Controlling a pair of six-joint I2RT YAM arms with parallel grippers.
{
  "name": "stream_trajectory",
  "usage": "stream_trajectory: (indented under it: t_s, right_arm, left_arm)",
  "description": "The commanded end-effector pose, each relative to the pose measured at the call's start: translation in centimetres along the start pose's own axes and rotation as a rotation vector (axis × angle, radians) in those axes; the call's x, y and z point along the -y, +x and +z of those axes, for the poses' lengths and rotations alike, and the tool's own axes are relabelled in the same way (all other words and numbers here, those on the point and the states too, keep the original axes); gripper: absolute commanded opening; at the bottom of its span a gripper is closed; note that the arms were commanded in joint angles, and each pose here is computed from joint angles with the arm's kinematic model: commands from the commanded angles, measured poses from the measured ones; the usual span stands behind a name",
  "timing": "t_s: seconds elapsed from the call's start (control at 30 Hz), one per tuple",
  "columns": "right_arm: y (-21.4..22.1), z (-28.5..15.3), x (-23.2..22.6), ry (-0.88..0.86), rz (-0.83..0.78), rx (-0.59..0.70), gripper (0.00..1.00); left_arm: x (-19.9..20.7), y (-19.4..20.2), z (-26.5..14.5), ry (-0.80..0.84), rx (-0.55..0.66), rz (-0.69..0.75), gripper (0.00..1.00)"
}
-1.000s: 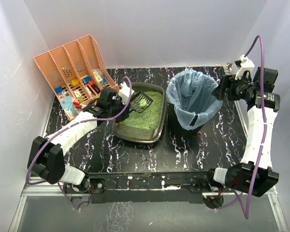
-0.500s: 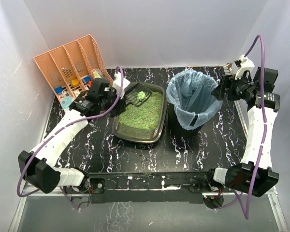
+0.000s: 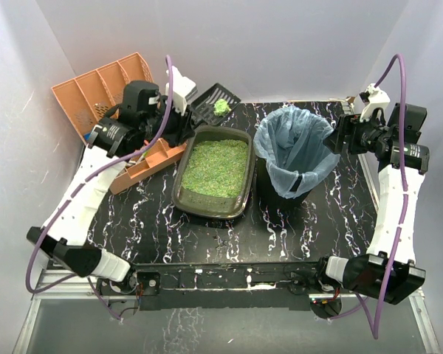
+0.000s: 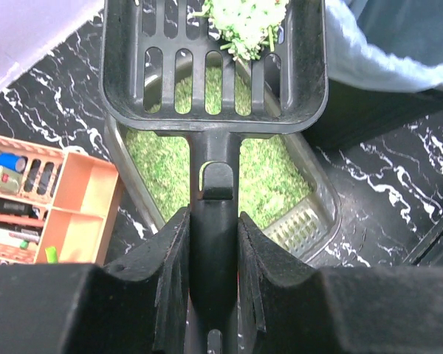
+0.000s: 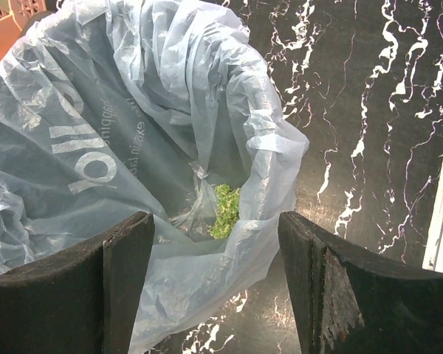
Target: Clean the litter box
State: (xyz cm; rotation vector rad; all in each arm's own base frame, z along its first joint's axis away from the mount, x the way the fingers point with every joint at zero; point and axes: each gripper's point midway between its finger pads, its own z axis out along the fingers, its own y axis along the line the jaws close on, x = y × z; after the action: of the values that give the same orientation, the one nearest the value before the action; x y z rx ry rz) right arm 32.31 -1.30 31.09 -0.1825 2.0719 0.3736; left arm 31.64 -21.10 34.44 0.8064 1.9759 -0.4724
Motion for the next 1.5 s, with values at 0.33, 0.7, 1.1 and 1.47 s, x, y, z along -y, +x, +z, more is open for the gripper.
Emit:
stream_trajectory:
  t_s: [0.33,0.7,1.1,1.47]
  right_arm:
    - [-1.7,-1.9,0.0,0.059,-0.07,0.082,0.74]
    - [-1.0,-3.9,2.6,0.175,-0.002,0.125,0.75]
    - [-0.9,-4.0,2.4,0.165,0.0,0.133,0.75]
    - [-0.9,-3.9,2.4,0.159,-0.001,0.135,0.75]
  left_arm:
    - [5.3,-7.0,4.3,-0.015,-0.005,0.202,0.0]
    - [8.8,-7.5,9.3,-0.152,-0.048,0.516,0.0]
    - [11.1,-9.6,11.0,-0.418,-0.022,0.91,0.0]
    - [12.9,-9.6,12.2,-0.546,-0.028,1.159,0.0]
